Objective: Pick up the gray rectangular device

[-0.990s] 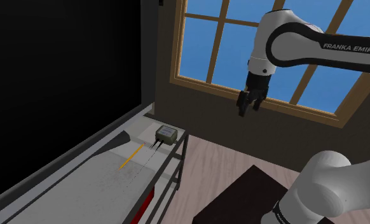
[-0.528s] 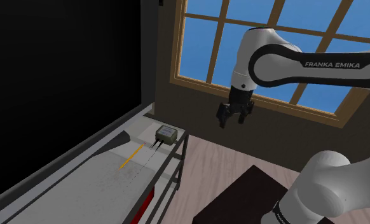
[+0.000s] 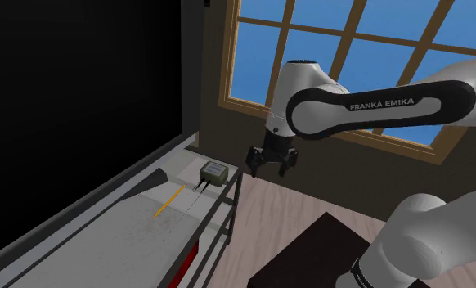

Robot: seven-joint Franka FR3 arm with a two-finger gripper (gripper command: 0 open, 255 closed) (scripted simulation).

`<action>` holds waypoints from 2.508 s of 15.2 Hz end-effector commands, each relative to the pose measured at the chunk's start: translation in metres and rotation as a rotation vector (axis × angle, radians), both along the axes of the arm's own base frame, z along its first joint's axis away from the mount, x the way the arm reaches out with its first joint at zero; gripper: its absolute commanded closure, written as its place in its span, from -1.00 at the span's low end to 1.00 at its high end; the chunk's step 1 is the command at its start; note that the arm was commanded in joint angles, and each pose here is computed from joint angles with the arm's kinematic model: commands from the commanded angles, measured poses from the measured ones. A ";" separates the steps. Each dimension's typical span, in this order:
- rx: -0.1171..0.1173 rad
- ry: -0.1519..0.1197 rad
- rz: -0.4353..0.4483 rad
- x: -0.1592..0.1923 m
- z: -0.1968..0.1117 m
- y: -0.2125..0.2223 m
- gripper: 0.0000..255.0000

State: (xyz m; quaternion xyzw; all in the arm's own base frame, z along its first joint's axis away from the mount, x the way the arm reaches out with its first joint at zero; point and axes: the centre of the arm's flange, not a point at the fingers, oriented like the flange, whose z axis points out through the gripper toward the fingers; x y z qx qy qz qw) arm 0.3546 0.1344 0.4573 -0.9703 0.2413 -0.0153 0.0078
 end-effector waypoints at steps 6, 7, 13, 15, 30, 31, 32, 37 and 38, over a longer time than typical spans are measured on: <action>0.040 -0.050 -0.197 0.044 -0.048 0.056 -1.00; 0.046 -0.057 -0.225 0.052 -0.054 0.063 -1.00; 0.079 -0.097 -0.390 0.101 -0.090 0.103 -1.00; 0.090 -0.111 -0.445 0.119 -0.102 0.115 -1.00; 0.104 -0.129 -0.518 0.145 -0.156 0.130 1.00; 0.104 -0.129 -0.518 0.145 -0.156 0.129 1.00; 0.104 -0.129 -0.518 0.145 -0.156 0.129 1.00; 0.104 -0.129 -0.518 0.145 -0.156 0.129 1.00; 0.104 -0.129 -0.518 0.145 -0.151 0.129 1.00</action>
